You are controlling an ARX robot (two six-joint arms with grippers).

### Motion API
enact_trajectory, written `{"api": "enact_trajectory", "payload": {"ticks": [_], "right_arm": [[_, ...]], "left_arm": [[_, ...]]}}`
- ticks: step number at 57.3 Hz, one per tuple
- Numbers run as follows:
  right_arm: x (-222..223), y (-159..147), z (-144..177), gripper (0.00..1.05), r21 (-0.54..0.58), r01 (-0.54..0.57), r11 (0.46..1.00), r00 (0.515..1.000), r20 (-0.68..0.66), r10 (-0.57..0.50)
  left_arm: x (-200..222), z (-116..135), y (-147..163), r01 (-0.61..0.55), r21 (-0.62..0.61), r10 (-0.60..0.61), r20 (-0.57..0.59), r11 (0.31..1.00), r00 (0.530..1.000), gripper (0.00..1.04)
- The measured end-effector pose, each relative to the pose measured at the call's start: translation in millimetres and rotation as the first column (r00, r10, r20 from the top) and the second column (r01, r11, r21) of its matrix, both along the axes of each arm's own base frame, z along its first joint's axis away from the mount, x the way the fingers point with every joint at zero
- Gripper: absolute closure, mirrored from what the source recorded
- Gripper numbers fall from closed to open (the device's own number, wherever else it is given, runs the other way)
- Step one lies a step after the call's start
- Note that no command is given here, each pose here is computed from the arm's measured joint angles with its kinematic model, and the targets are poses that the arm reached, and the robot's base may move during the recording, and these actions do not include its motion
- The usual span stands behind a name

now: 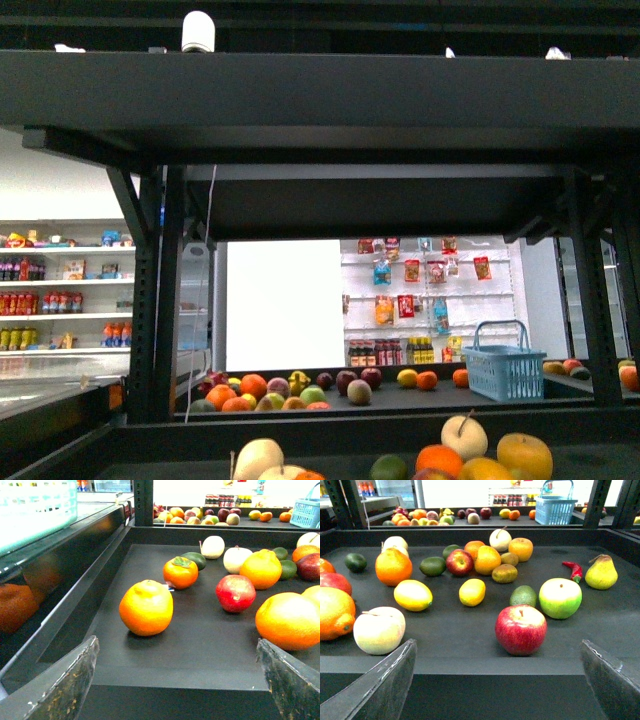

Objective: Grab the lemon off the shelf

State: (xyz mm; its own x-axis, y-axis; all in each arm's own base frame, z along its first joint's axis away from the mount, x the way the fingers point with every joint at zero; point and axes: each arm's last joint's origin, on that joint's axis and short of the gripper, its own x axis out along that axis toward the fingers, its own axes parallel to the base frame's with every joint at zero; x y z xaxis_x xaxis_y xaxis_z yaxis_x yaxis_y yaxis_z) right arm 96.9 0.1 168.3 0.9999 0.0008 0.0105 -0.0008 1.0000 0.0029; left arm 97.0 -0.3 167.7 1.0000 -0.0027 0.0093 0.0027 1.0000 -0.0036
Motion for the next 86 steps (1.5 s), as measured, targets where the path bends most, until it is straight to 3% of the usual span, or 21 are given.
{"api": "enact_trajectory", "payload": {"ticks": [58,63,66,74,76,86], "right_arm": [[0,0,0,0.07,0.0,0.0,1.0,1.0,0.0,0.0],[0,0,0,0.07,0.0,-0.001,1.0,1.0,0.0,0.001],[0,0,0,0.07,0.0,-0.001,1.0,1.0,0.0,0.001],[0,0,0,0.07,0.0,0.0,1.0,1.0,0.0,0.0],[0,0,0,0.07,0.0,0.0,1.0,1.0,0.0,0.0],[0,0,0,0.07,0.0,0.0,1.0,1.0,0.0,0.0]], "left_arm": [[0,0,0,-0.006,-0.004,0.006,-0.002,1.0,1.0,0.08],[7,-2,-1,-0.015,-0.262,-0.014,-0.108,0.965,0.994,0.08],[17,13,1,0.008,-0.368,-0.056,-0.12,0.93,0.991,0.08],[48,68,23,0.024,-0.528,-0.086,-0.092,0.849,0.992,0.08],[65,88,38,0.014,-0.613,-0.093,-0.097,0.79,0.991,0.08],[118,123,91,-0.099,-0.776,-0.018,-0.14,0.623,0.99,0.08]]}}
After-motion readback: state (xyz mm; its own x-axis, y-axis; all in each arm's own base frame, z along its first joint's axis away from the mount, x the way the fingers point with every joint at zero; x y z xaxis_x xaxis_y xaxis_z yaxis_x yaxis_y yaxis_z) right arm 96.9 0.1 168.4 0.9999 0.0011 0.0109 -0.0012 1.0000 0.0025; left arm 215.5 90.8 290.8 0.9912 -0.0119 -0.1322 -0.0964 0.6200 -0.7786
